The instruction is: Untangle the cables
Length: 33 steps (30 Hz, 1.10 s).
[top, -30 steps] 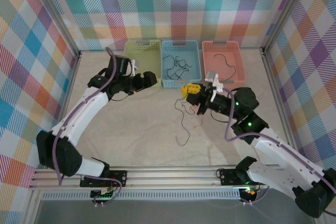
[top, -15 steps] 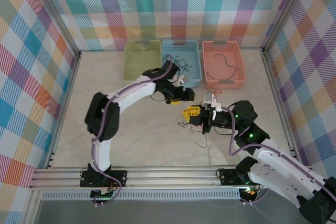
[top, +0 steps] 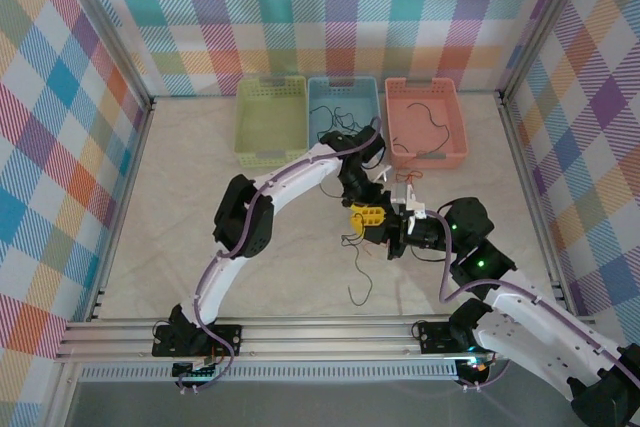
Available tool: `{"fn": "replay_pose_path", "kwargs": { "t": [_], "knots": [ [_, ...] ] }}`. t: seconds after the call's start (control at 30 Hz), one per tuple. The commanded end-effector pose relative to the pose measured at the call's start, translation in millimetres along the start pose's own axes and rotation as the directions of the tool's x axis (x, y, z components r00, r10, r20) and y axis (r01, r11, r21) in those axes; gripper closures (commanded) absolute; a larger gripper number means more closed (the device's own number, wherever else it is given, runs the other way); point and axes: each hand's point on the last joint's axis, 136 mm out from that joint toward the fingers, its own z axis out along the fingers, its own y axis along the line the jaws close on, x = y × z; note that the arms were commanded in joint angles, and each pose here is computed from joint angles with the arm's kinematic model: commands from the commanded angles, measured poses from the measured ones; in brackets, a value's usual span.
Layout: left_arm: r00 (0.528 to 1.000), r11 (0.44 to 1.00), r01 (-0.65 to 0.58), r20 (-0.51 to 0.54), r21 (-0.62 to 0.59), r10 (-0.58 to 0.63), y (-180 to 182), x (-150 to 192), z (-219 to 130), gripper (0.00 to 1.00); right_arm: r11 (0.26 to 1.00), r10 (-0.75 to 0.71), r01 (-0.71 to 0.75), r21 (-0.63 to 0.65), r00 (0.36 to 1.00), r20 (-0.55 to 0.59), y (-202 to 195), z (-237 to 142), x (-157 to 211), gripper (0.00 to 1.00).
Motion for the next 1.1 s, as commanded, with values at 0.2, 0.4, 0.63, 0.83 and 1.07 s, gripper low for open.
{"fn": "replay_pose_path", "kwargs": {
  "t": [0.2,0.4,0.63,0.83,1.07],
  "knots": [
    [0.991,0.998,-0.056,-0.124,-0.021,0.053,-8,27,25,0.26,0.999,-0.051,0.051,0.005,0.998,0.024,1,-2,-4,1.00],
    [0.993,0.998,-0.058,-0.106,-0.038,0.054,-5,18,33,0.36,0.998,-0.054,0.054,-0.011,0.998,0.021,4,-2,-3,1.00],
    [0.995,0.998,-0.046,-0.093,-0.052,0.041,-2,7,43,0.57,0.998,-0.061,0.062,-0.025,0.998,0.025,9,-4,-5,1.00],
    [0.999,0.993,-0.046,-0.030,-0.106,0.043,2,-4,32,0.77,0.997,-0.066,0.068,-0.048,0.997,0.029,14,-6,-7,1.00],
    [0.993,0.981,0.033,0.115,-0.192,-0.011,23,-29,5,0.85,0.955,-0.022,0.028,-0.294,0.999,0.024,57,-11,-22,1.00]
  ]
}}
